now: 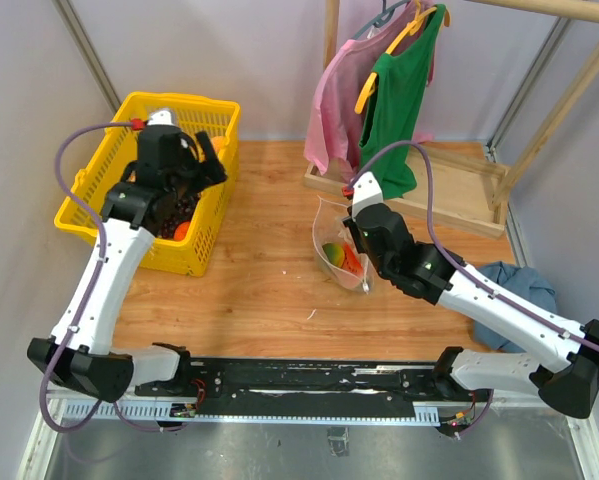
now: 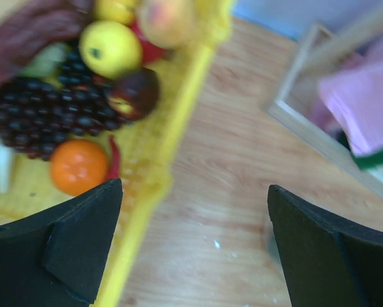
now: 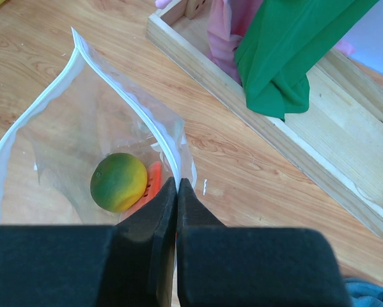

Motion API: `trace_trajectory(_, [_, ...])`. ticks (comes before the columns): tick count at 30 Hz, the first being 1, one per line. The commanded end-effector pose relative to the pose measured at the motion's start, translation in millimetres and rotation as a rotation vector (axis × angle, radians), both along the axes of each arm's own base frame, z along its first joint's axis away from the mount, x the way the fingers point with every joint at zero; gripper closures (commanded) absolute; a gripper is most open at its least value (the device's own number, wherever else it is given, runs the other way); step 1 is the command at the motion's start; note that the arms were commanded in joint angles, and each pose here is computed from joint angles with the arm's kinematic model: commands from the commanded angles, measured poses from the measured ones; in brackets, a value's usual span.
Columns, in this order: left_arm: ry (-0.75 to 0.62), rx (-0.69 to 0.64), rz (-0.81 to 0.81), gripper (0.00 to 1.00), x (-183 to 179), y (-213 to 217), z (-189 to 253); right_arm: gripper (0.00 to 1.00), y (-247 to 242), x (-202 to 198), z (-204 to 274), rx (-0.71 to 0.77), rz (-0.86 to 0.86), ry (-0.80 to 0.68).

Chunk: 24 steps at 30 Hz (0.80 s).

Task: Place the food in the zip-top bag and seal the zipper
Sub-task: Pick up the fake fruit from the bin.

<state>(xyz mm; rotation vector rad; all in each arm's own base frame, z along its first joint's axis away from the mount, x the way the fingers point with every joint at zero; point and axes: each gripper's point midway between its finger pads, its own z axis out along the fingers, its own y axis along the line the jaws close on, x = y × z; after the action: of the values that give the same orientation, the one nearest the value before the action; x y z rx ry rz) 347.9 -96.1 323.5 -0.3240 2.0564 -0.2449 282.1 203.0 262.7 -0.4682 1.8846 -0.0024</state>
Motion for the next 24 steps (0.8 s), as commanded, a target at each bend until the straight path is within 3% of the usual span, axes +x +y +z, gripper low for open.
trace_trajectory(1, [-0.016, 0.003, 0.077, 0.01, 13, 50, 8, 0.99, 2, 6, 8, 0.023, -0.002, -0.018])
trace_trajectory(10, [0.231, -0.018, 0.212, 0.01, 39, 121, -77, 0.99, 3, 5, 6, 0.026, 0.003, -0.018])
trace_trajectory(24, [0.571, 0.001, 0.232, 0.01, 28, 140, -221, 0.99, 6, 5, 2, 0.031, 0.019, -0.012])
